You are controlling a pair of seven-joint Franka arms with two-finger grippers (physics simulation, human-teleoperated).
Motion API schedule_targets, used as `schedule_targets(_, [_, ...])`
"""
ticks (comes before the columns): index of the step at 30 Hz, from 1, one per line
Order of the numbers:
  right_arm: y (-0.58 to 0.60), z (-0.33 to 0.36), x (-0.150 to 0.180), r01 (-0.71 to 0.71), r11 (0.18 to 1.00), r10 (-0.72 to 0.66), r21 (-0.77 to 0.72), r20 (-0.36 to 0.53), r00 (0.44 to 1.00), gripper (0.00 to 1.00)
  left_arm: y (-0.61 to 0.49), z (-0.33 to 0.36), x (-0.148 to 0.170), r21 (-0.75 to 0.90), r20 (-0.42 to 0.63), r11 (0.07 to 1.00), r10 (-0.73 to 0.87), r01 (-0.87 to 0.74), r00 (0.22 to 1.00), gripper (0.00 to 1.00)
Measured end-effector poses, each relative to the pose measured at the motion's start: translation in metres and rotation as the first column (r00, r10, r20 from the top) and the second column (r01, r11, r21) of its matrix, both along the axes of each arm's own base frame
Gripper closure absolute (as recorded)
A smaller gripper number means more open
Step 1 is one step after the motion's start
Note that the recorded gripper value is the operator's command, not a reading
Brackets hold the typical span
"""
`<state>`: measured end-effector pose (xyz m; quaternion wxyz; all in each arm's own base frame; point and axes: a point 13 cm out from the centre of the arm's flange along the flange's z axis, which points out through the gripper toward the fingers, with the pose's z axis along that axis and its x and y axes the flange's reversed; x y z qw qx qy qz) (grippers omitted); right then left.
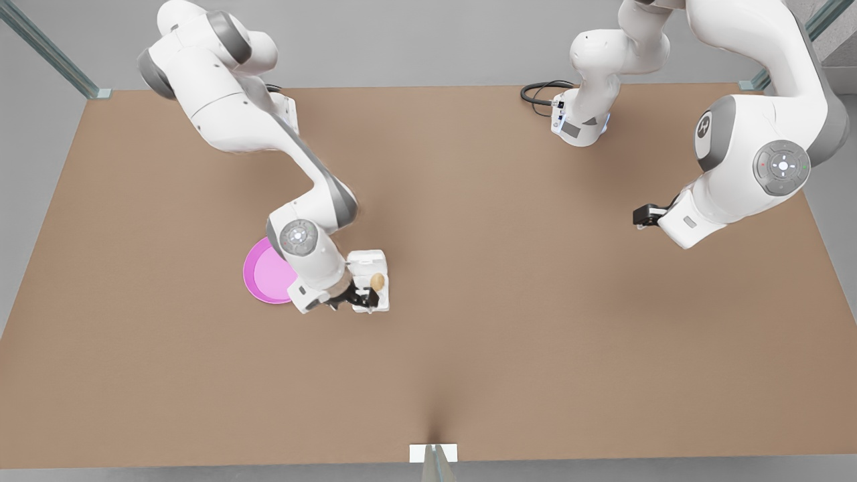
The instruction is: Pack egg into the box and close the box lid
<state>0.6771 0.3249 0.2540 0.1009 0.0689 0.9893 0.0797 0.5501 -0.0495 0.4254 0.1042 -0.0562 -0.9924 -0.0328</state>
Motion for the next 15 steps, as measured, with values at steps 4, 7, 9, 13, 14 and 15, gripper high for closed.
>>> schedule_targets(4, [-0.169,0.21,0.019,0.144,0.985,-0.134,-0.091,0.105,0.985,0.0,-0.109,-0.046,-0.03,-0.009,-0.164,0.991,-0.133,0.134,0.977,0.79])
schedule_targets(7, [-0.279,0.229,0.0,0.235,0.959,-0.237,-0.158,0.009,0.972,0.0,-0.33,-0.121,-0.086,-0.112,-0.228,0.966,-0.253,0.233,0.94,0.79])
schedule_targets(9, [-0.287,0.224,-0.016,0.204,0.96,-0.218,-0.192,-0.057,0.974,0.0,-0.424,-0.158,-0.121,-0.145,-0.202,0.974,-0.199,0.171,0.959,0.79])
schedule_targets(13, [-0.331,0.214,-0.077,0.212,0.95,-0.25,-0.228,-0.155,0.956,0.0,-0.536,-0.2,-0.155,-0.207,-0.116,0.977,0.025,-0.049,0.993,0.79])
schedule_targets(14, [-0.329,0.223,-0.077,0.199,0.956,-0.233,-0.215,-0.148,0.961,0.0,-0.558,-0.21,-0.164,-0.221,-0.1,0.971,0.072,-0.093,0.992,0.79])
schedule_targets(15, [-0.323,0.226,-0.077,0.178,0.962,-0.211,-0.206,-0.15,0.966,0.0,-0.574,-0.22,-0.169,-0.233,-0.086,0.963,0.121,-0.138,0.989,0.79])
